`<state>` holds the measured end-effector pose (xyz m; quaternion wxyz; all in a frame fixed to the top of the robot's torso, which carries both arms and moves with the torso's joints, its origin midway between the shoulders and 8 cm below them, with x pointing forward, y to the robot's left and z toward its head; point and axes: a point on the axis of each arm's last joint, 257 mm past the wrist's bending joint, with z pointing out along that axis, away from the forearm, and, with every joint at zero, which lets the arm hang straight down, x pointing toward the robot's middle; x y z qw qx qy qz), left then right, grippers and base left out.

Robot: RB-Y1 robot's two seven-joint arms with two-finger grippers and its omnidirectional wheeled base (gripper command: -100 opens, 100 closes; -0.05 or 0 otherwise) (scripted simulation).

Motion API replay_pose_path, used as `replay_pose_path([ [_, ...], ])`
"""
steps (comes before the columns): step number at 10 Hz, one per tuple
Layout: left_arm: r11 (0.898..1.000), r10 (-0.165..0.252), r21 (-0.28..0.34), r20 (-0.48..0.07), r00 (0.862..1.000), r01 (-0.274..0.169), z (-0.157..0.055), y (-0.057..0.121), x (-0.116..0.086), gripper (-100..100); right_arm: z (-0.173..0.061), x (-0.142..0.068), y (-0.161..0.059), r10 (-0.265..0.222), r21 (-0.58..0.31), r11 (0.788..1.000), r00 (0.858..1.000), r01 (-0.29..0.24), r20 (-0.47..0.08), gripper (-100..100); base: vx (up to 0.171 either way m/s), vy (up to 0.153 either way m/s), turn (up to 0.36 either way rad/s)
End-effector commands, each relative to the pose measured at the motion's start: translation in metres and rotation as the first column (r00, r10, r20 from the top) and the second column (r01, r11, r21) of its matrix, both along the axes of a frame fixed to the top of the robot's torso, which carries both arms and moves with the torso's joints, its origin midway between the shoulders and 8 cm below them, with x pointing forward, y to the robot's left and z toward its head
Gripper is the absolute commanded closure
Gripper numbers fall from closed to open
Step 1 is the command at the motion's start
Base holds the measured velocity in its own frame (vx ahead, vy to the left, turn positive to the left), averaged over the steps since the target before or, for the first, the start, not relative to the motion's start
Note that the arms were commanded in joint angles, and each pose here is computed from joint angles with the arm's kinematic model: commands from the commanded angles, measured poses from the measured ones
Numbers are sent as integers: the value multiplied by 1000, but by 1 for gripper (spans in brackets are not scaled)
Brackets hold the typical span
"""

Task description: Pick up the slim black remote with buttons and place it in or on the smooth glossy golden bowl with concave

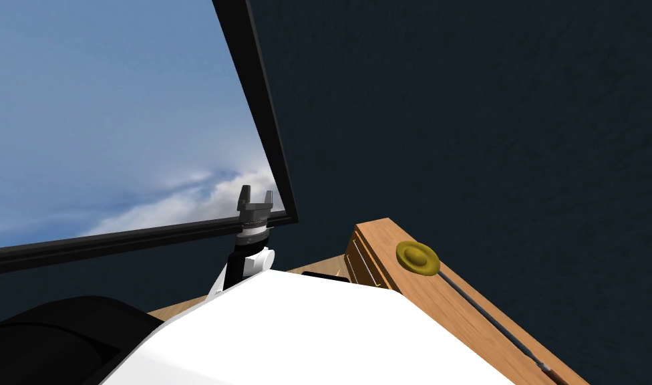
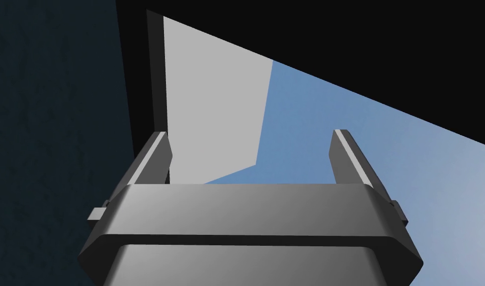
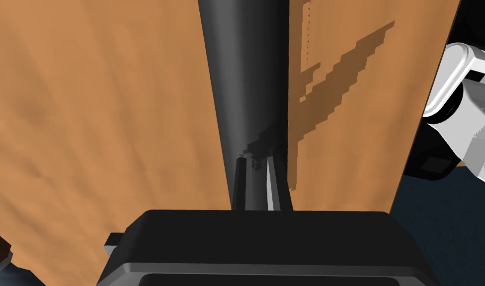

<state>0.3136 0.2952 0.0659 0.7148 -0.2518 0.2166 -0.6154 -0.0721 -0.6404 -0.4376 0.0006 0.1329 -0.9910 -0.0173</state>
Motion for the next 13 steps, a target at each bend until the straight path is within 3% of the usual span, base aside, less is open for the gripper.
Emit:
replay_pose_path([
  [1,1000,0,0,0,1000,0,0,0,0,0,0,0,0,0,0,1000,1000,0,0,100,0,0,0],
  [3,1000,0,0,0,1000,0,0,0,0,0,0,0,-1,1,-2,1000,1000,-1,0,100,0,0,0],
  [4,1000,0,0,0,1000,0,0,0,0,0,0,0,-1,1,-2,1000,1000,-1,0,0,0,0,0],
  [5,1000,0,0,0,1000,0,0,0,0,0,10,7,-8,8,-5,1000,1000,-8,0,100,4,16,-87],
  [7,1000,0,0,0,1000,0,0,0,0,0,15,8,-9,12,-5,1000,1000,-12,-1,100,-4,22,-50],
  [8,1000,0,0,0,1000,0,0,0,0,0,16,9,-9,12,-5,1000,1000,-12,-1,0,0,0,0],
  [9,1000,0,0,0,1000,0,0,0,0,0,30,26,-27,-14,-30,999,1000,15,25,100,-46,91,146],
  [13,1000,0,0,0,1000,0,0,0,0,0,67,53,-60,-101,-66,992,992,106,78,100,-46,149,208],
])
